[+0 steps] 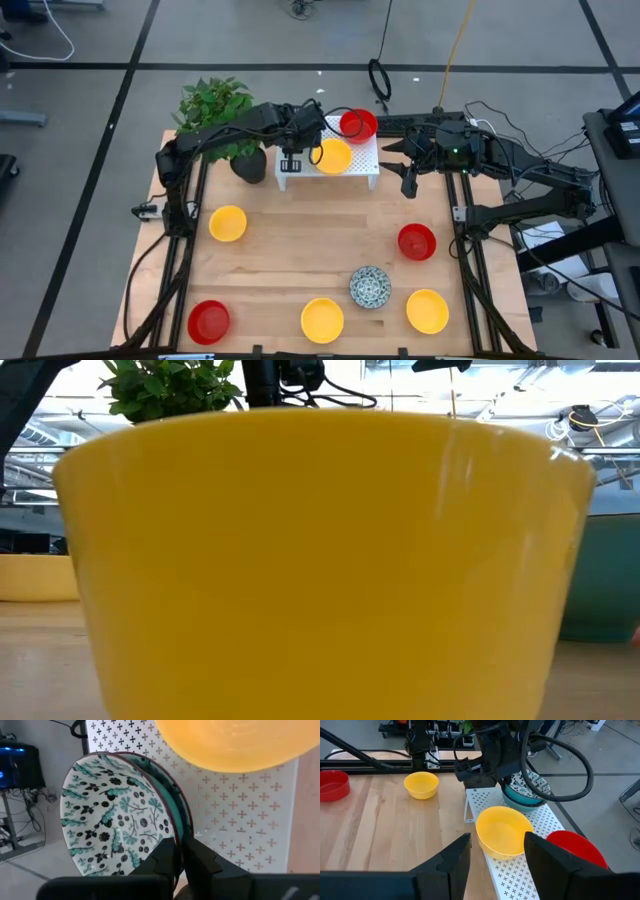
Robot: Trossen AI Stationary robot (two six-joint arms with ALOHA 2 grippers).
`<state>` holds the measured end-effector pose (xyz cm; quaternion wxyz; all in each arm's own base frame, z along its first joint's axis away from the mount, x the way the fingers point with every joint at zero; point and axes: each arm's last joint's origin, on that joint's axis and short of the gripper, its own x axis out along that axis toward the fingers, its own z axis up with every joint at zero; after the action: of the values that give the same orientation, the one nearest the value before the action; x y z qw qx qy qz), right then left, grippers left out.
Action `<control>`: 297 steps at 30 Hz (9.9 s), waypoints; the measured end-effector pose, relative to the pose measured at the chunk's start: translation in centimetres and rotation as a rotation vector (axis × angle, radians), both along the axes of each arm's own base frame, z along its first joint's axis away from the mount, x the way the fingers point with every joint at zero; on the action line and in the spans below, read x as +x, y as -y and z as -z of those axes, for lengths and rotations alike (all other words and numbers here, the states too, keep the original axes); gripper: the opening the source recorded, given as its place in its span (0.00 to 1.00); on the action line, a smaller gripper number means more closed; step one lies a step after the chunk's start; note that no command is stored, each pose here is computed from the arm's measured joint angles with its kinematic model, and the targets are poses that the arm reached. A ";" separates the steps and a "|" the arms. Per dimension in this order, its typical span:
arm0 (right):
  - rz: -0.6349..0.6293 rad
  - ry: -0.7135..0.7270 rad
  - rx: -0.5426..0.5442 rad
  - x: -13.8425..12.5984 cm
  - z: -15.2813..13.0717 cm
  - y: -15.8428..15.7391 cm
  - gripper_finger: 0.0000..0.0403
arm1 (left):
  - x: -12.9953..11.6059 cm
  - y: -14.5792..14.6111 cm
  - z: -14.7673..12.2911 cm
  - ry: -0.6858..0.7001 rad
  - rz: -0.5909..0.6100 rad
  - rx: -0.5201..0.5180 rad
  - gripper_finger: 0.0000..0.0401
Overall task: Pick & Place Mini bowls
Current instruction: Stack the white patterned bowl on top of the white patterned bowl on the shelf, then stack the red bowl on top of the red bowl on the shelf
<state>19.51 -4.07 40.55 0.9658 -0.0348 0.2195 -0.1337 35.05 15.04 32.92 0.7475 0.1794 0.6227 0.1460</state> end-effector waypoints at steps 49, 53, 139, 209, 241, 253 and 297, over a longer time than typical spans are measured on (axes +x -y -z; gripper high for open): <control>0.007 0.004 0.017 0.0 0.0 0.0 0.42 | -0.9 17.4 -5.4 0.437 -0.214 -0.468 0.31; 0.007 0.004 0.017 0.0 0.0 0.0 0.42 | -2.9 21.4 -4.7 0.258 -0.335 -0.614 0.31; -0.015 0.038 -0.038 0.6 -0.3 0.1 0.42 | -15.7 34.2 10.2 0.011 -1.263 -0.834 0.31; -0.020 0.035 -0.052 0.6 -0.3 0.1 0.42 | -6.8 16.0 14.7 0.530 -0.870 -0.770 0.05; -0.021 0.033 -0.054 0.6 -0.3 0.1 0.42 | 4.1 15.0 15.1 0.470 -0.589 -0.744 0.16; -0.033 -0.012 0.006 0.7 1.0 0.0 0.42 | 3.8 15.3 11.0 0.534 -0.515 -1.009 0.45; -0.372 -0.305 0.145 14.7 25.6 -5.9 0.53 | -5.1 18.7 -9.9 1.295 0.207 -1.438 0.46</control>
<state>34.19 1.86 14.99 0.9295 -0.0248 0.3615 0.0694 29.90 -3.63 42.86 0.8856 -0.3810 0.0127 -0.2652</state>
